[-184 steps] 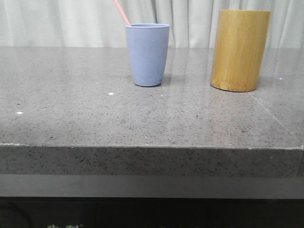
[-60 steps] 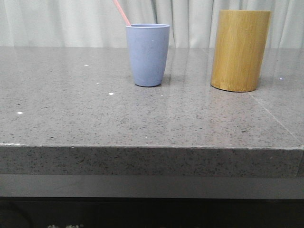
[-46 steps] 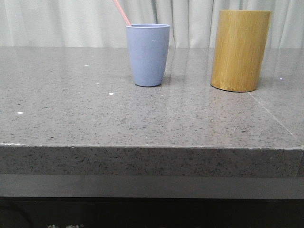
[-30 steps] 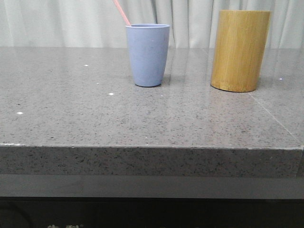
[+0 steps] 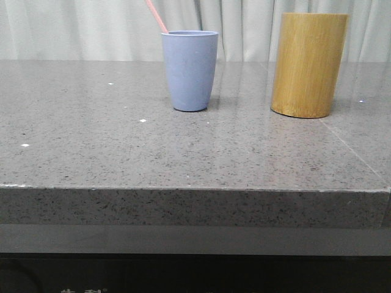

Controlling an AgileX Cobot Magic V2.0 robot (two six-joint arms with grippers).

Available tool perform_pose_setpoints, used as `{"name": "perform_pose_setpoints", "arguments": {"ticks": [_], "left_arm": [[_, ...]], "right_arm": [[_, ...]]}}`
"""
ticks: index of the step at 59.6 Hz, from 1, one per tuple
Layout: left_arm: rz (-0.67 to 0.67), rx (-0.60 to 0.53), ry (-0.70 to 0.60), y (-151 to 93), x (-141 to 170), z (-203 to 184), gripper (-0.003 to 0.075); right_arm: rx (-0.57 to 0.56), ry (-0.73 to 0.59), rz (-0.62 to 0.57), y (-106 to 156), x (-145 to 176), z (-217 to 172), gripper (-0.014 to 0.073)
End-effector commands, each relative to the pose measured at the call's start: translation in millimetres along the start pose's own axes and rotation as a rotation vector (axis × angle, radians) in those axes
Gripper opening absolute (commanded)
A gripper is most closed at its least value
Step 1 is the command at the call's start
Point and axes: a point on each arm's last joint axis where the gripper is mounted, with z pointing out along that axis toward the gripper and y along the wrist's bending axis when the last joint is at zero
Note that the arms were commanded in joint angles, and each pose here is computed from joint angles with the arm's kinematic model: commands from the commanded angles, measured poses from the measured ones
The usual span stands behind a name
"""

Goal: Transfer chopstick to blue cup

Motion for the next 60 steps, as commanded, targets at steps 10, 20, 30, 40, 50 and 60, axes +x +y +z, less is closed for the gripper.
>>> {"name": "perform_pose_setpoints", "arguments": {"ticks": [10, 20, 30, 40, 50, 60], "left_arm": [[-0.012, -0.01, -0.099, 0.9, -6.2, -2.1, -0.0019], [-0.012, -0.01, -0.099, 0.9, -6.2, -2.1, -0.0019], [-0.012, -0.01, -0.099, 0.9, -6.2, -2.1, -0.0019], [-0.012, -0.01, -0.099, 0.9, -6.2, -2.1, -0.0019], [-0.012, -0.01, -0.099, 0.9, -6.2, -2.1, -0.0019], [-0.012, -0.01, -0.099, 0.9, -6.2, -2.1, -0.0019]], "right_arm": [[0.008, -0.095, 0.01, 0.7, -12.7, -4.6, -0.0069], [0.008, -0.095, 0.01, 0.7, -12.7, -4.6, -0.0069], [0.019, -0.108, 0.01, -0.9, -10.1, -3.1, -0.0069], [0.214, -0.284, 0.033, -20.1, 26.2, -4.4, -0.0069], [0.34, -0.391, -0.029, -28.9, 88.6, -3.7, -0.0069], [0.404, -0.425, -0.024, -39.4, 144.9, 10.7, -0.0069]]}}
